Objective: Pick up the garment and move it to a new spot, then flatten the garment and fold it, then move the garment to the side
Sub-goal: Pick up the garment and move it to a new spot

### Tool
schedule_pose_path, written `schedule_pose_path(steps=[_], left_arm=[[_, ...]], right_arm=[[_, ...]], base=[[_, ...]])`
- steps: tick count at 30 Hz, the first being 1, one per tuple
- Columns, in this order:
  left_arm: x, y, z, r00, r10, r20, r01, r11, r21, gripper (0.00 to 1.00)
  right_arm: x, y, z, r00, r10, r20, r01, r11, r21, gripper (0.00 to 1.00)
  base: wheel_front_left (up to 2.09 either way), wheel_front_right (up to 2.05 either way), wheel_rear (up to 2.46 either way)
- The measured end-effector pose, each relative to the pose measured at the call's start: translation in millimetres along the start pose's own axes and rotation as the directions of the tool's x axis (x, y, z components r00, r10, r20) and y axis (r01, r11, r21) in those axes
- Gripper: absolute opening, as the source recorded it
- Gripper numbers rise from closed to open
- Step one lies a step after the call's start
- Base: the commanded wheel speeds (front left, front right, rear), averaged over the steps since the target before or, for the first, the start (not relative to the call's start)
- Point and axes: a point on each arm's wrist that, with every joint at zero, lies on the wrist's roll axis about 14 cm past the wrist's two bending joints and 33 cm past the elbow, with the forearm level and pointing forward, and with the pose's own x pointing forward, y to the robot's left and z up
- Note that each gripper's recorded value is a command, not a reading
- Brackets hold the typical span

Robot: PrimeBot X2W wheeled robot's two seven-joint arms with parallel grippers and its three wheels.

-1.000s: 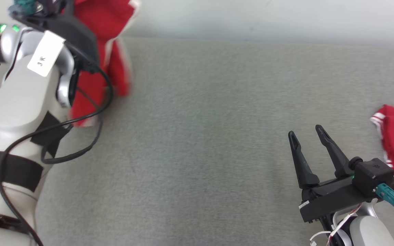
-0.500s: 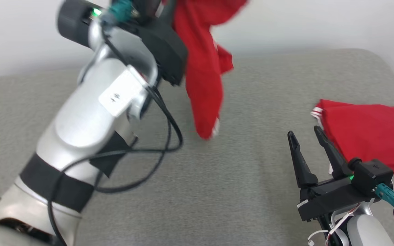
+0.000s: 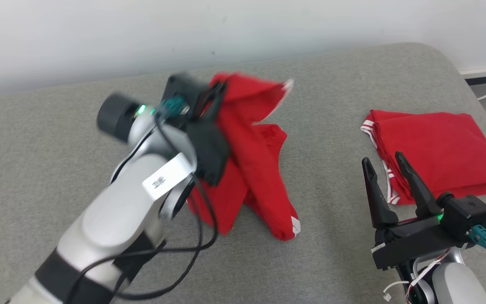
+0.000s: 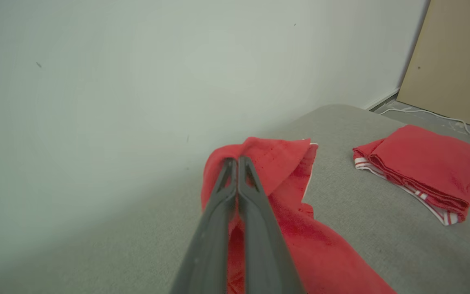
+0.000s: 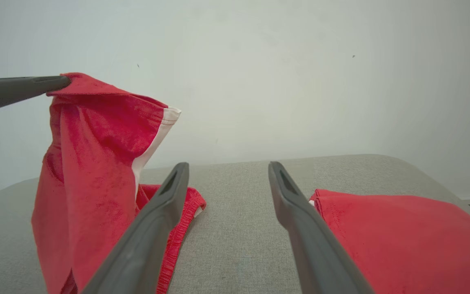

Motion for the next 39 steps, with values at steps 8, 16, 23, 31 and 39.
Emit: schedule_pose_path(steps=[8,16,23,31,39], left_arm=[[-55,32,-100,0.945,0.080,-0.319,-0.079,0.997,0.015,0.00],[-110,58,-140,0.859,0.183,-0.478,-0.171,0.983,0.068,0.05],[-145,75,-156,0.795,0.272,-0.542,-0.285,0.957,0.063,1.00],[-152,77,-146,0.804,0.296,-0.517,-0.342,0.940,0.005,1.00],[-132,23,-124,0.864,0.137,-0.485,-0.181,0.982,-0.045,1.00]], right_arm=[[4,12,-6,0.999,0.034,-0.019,-0.034,0.999,0.008,1.00],[9,32,-9,0.995,0.091,-0.030,-0.090,0.996,0.020,1.00],[11,41,-9,0.992,0.119,-0.031,-0.118,0.993,0.025,1.00],[11,41,-8,0.993,0.116,-0.030,-0.116,0.993,0.025,1.00],[11,40,-9,0.993,0.114,-0.033,-0.113,0.993,0.025,1.00]], base=[[0.00,0.00,0.00],[0.00,0.00,0.00],[0.00,0.00,0.00],[0.00,0.00,0.00],[0.00,0.00,0.00]])
